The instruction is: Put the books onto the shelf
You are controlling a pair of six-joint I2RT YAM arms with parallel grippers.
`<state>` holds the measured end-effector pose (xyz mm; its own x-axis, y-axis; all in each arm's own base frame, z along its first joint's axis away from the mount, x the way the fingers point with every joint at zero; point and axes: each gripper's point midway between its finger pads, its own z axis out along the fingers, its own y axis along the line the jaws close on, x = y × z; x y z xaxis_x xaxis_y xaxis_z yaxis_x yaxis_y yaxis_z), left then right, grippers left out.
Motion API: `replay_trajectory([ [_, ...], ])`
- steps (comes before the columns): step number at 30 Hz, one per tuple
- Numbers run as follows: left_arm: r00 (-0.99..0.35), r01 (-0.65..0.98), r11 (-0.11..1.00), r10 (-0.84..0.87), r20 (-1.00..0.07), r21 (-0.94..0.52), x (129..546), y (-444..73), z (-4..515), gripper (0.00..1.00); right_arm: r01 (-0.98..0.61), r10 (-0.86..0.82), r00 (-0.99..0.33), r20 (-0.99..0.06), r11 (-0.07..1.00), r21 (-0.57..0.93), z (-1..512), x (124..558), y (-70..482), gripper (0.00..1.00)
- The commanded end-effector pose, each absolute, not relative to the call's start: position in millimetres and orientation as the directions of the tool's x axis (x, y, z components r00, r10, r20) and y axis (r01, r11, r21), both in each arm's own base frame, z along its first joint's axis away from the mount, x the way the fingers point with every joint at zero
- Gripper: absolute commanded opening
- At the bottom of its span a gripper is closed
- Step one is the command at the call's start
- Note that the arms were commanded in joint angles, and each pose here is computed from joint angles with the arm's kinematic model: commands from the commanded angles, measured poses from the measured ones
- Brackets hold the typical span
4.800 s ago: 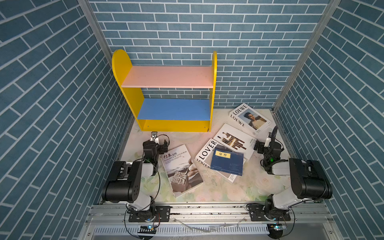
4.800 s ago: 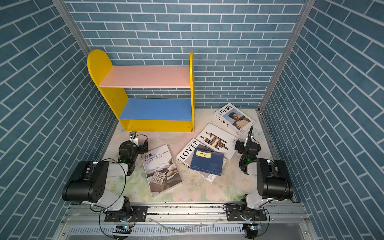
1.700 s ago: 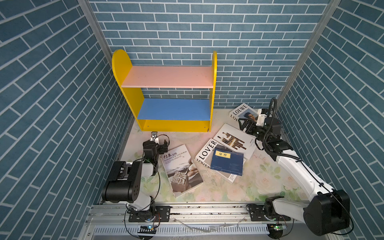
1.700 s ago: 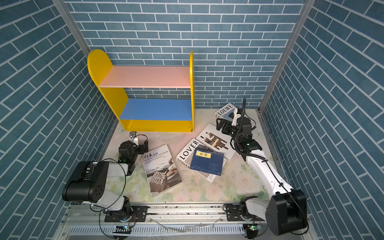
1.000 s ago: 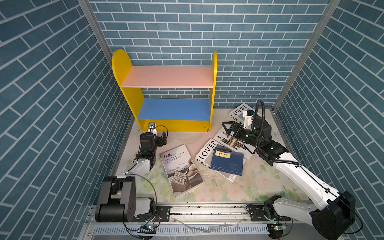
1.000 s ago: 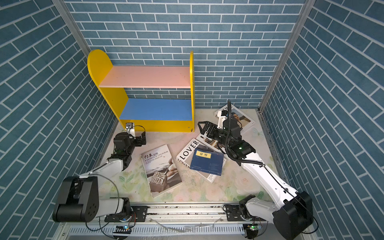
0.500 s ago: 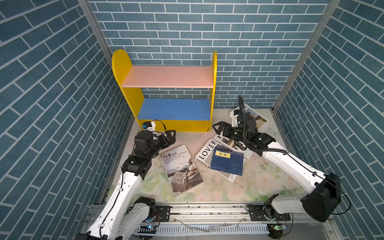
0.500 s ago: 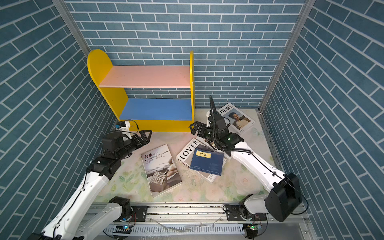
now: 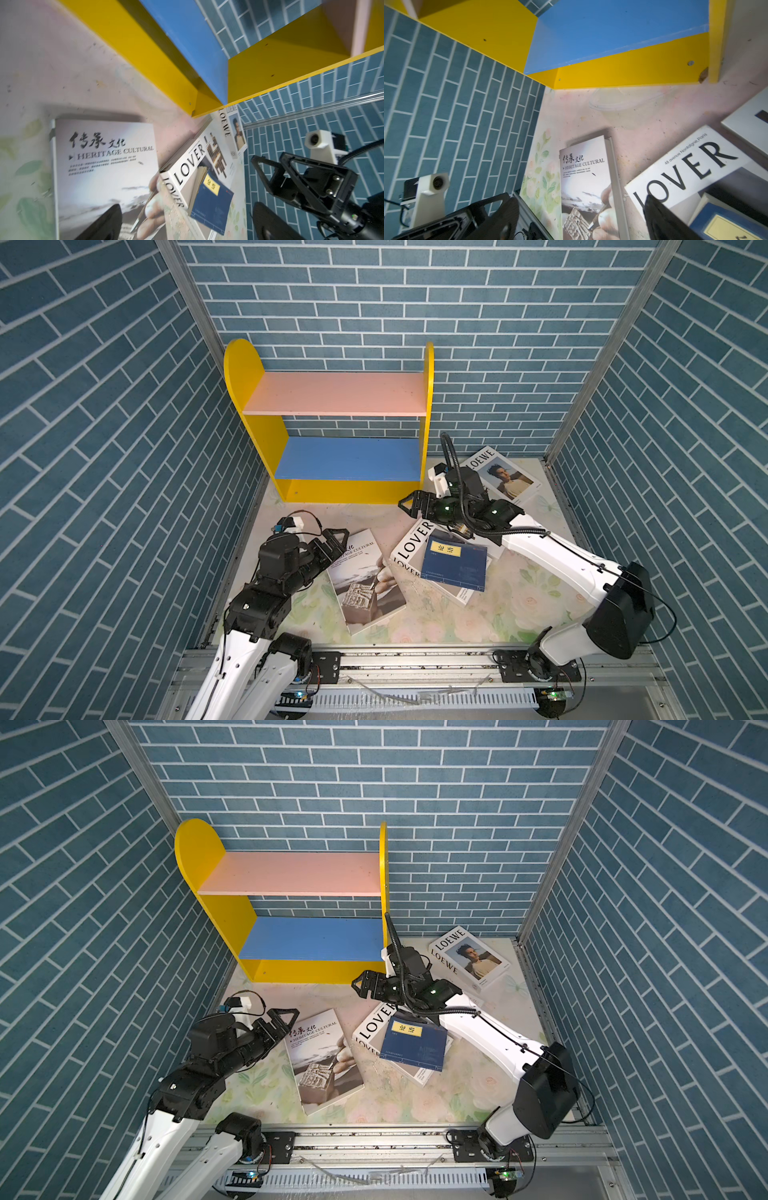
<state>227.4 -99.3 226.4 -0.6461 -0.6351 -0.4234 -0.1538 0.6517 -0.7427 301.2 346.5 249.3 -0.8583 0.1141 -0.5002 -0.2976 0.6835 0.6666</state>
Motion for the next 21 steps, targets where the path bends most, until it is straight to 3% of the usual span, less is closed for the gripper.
replay_trajectory([
  [1, -0.751, -0.261, 0.733, -0.563, -0.345, -0.628, 195.1, -90.7, 186.9, 1.0, -0.185, 0.144, -0.87, -0.471, 0.791, 0.583, 226.1, 305.8, 329.6, 0.93],
  [5, -0.814, -0.372, 0.789, -0.53, -0.236, -0.489, 167.6, -78.5, 148.7, 1.0, -0.165, 0.13, -0.879, -0.459, 0.82, 0.548, 196.6, 309.3, 342.9, 0.93],
  [10, -0.83, -0.416, 0.792, -0.531, -0.168, -0.447, 147.2, -74.9, 116.1, 0.99, -0.248, 0.015, -0.89, -0.455, 0.822, 0.513, 176.6, 310.6, 384.5, 0.92],
  [15, -0.81, -0.481, 0.719, -0.583, -0.059, -0.502, 147.6, -89.9, 76.3, 1.0, -0.318, -0.114, -0.911, -0.397, 0.806, 0.499, 154.6, 293.3, 406.0, 0.92],
  [21, -0.75, -0.514, 0.63, -0.66, -0.052, -0.583, 161.9, -95.4, 67.7, 0.99, -0.339, -0.198, -0.929, -0.312, 0.792, 0.508, 133.0, 264.8, 399.4, 0.91],
])
